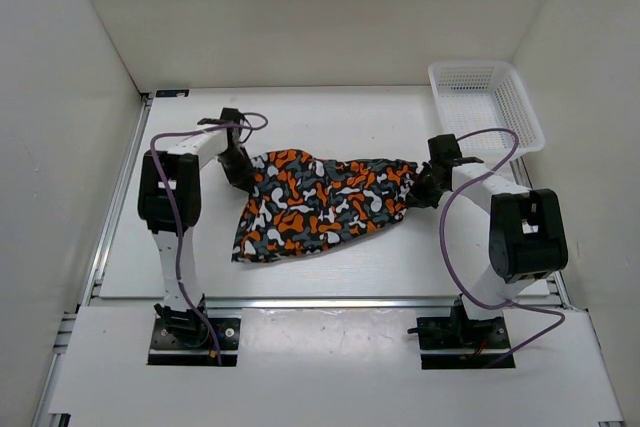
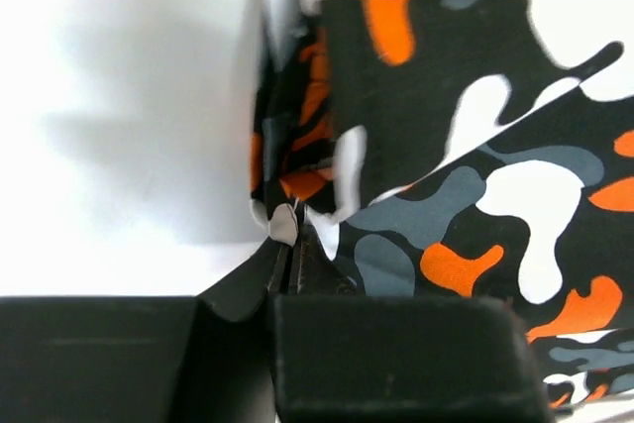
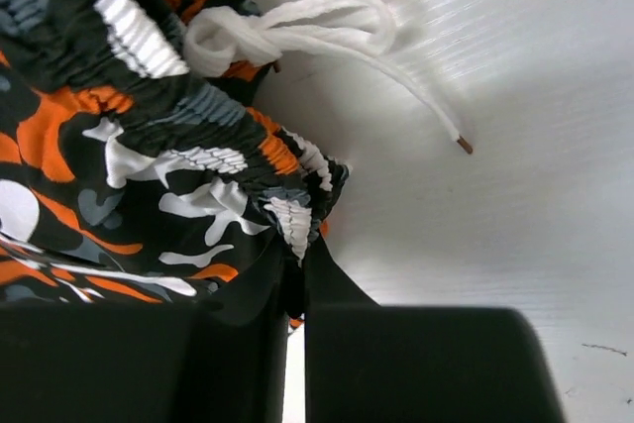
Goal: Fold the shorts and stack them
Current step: Fold the shorts
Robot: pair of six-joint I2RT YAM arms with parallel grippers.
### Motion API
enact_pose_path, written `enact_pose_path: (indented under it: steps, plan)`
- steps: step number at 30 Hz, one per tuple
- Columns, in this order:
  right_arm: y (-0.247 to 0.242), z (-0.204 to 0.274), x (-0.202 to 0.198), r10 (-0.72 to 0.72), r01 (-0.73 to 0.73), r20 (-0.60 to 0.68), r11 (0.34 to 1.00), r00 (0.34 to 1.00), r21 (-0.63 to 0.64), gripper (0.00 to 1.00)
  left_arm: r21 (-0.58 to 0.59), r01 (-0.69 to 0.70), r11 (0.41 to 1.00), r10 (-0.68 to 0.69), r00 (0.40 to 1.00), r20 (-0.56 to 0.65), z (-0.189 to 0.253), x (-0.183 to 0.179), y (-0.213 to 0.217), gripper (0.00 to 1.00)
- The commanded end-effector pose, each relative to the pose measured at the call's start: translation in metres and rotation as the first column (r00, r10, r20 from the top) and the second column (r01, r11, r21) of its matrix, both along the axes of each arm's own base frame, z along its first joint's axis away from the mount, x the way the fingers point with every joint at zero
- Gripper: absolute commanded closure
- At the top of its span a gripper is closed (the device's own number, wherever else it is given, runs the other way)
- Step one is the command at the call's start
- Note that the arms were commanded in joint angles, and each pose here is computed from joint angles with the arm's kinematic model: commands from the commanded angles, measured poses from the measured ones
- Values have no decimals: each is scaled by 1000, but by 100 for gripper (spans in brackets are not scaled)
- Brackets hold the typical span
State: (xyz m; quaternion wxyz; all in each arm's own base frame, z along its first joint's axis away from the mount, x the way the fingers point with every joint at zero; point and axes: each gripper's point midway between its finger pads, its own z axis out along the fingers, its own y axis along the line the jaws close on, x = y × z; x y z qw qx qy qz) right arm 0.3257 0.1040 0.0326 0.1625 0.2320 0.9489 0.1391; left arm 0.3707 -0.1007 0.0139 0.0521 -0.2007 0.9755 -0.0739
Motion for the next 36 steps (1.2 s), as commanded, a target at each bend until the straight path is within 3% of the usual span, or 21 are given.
enact_pose_path:
  steps: [1, 4, 6, 7, 8, 9, 11, 15, 18, 19, 21, 26, 29, 30, 33, 34, 36]
  plan:
    - [-10, 4, 1, -45, 47, 28, 998, 999, -47, 100, 12, 43, 999, -44, 996, 77, 13, 39, -4, 90]
    - [-18, 13, -9, -80, 83, 43, 994, 996, -69, 97, 77, 58, 995, -67, 990, 127, 32, 67, 4, 85]
    - [-18, 17, -13, -80, 84, 58, 994, 995, -65, 63, 99, 68, 993, -82, 986, 146, 54, 72, 8, 43]
    - [-18, 25, -14, -75, 81, 80, 994, 994, -69, 47, 121, 70, 990, -91, 981, 172, 64, 73, 12, 8]
    - [-18, 29, -13, -66, 72, 93, 995, 993, -71, 33, 127, 49, 991, -77, 971, 226, 92, 73, 19, 0]
    - [-17, 29, -19, -59, 66, 81, 994, 995, -86, 20, 127, 49, 991, -77, 971, 226, 96, 64, 20, 0]
    - [-17, 38, -20, -45, 55, 102, 994, 994, -99, 17, 120, 7, 993, -42, 955, 294, 132, 51, 37, 4]
    - [-17, 53, -24, -30, 44, 131, 994, 991, -104, 16, 21, 48, 999, -51, 965, 256, 126, -15, 38, 28]
    - [-16, 61, -26, -16, 33, 153, 993, 988, -112, 16, -101, 89, 991, -69, 981, 182, 100, -64, 23, 26]
    - [-16, 60, -28, -15, 32, 144, 993, 989, -114, 16, -113, 78, 991, -59, 986, 158, 91, -74, 22, 13]
    - [-12, 63, -29, -3, 19, 151, 994, 988, -105, 16, -126, 89, 988, -72, 989, 131, 75, -87, 14, 0]
    - [-9, 62, -22, 0, 14, 148, 995, 989, -97, 22, -151, 53, 987, -43, 997, 72, 45, -97, 11, 1]
    - [-6, 55, -15, 13, 0, 128, 995, 992, -99, 28, -150, 50, 987, -43, 998, 53, 34, -94, 11, 16]
    - [-4, 51, -16, 17, -6, 115, 996, 993, -94, 31, -150, 51, 987, -43, 998, 55, 34, -91, 11, 35]
    - [-1, 41, -10, 22, -13, 95, 996, 995, -89, 39, -141, 48, 989, -41, 998, 51, 32, -84, 11, 70]
    - [-1, 33, -9, 22, -15, 78, 996, 997, -92, 44, -142, 50, 989, -41, 997, 66, 36, -79, 11, 86]
    - [-1, 28, -5, 19, -11, 71, 995, 997, -102, 48, -142, 52, 988, -41, 996, 80, 39, -74, 11, 90]
